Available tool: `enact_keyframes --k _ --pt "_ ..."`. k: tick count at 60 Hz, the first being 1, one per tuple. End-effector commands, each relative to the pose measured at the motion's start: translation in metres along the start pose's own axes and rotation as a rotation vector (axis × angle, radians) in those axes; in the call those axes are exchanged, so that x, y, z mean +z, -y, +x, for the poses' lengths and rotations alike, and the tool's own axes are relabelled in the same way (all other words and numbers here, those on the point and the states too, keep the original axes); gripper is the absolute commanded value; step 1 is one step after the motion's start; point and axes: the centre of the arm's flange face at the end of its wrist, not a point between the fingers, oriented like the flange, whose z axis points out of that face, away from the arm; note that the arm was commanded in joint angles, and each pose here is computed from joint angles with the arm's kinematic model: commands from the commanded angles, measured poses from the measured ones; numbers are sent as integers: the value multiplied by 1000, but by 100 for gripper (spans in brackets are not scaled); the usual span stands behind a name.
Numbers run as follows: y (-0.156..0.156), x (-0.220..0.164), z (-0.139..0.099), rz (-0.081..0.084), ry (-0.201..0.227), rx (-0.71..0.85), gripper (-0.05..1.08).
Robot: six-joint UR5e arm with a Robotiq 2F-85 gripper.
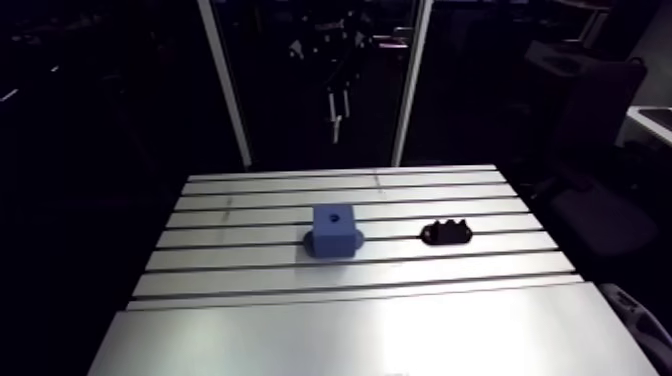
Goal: Pick up the M10 bolt and insert it into the hex recess until seated.
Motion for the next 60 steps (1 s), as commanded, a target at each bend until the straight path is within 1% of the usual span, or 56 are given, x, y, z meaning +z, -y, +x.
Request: enact_keyframes --k 1,4,5,10,13,23,27,28,29,30,31,32,33,38,43,55,60 --pt "31 5 13 -23 -17 -31 108" --pt "35 6 14 -24 -14 -45 108" --pt "37 5 12 -28 -14 -65 108" --pt "41 5 6 -32 -7 -126 108" --pt "43 6 3 -30 -3 -162 108" --pt "46 11 1 -25 4 -180 108" --pt "45 14 0 -23 17 -222 108" --pt "45 16 -2 -28 30 -258 108" --pt "45 16 -2 -28 30 -258 108" --pt "45 17 -4 -48 43 -287 107" --pt "45 17 -4 -48 43 -287 107" --pt "43 15 -6 -72 51 -292 107" --pt "42 14 -6 -83 49 -290 107" --pt "42 14 -7 -85 48 -290 107" --pt "42 17 -7 -80 52 -292 108" --pt "43 21 -8 -79 55 -290 108" --pt "43 24 -6 -88 47 -288 108"
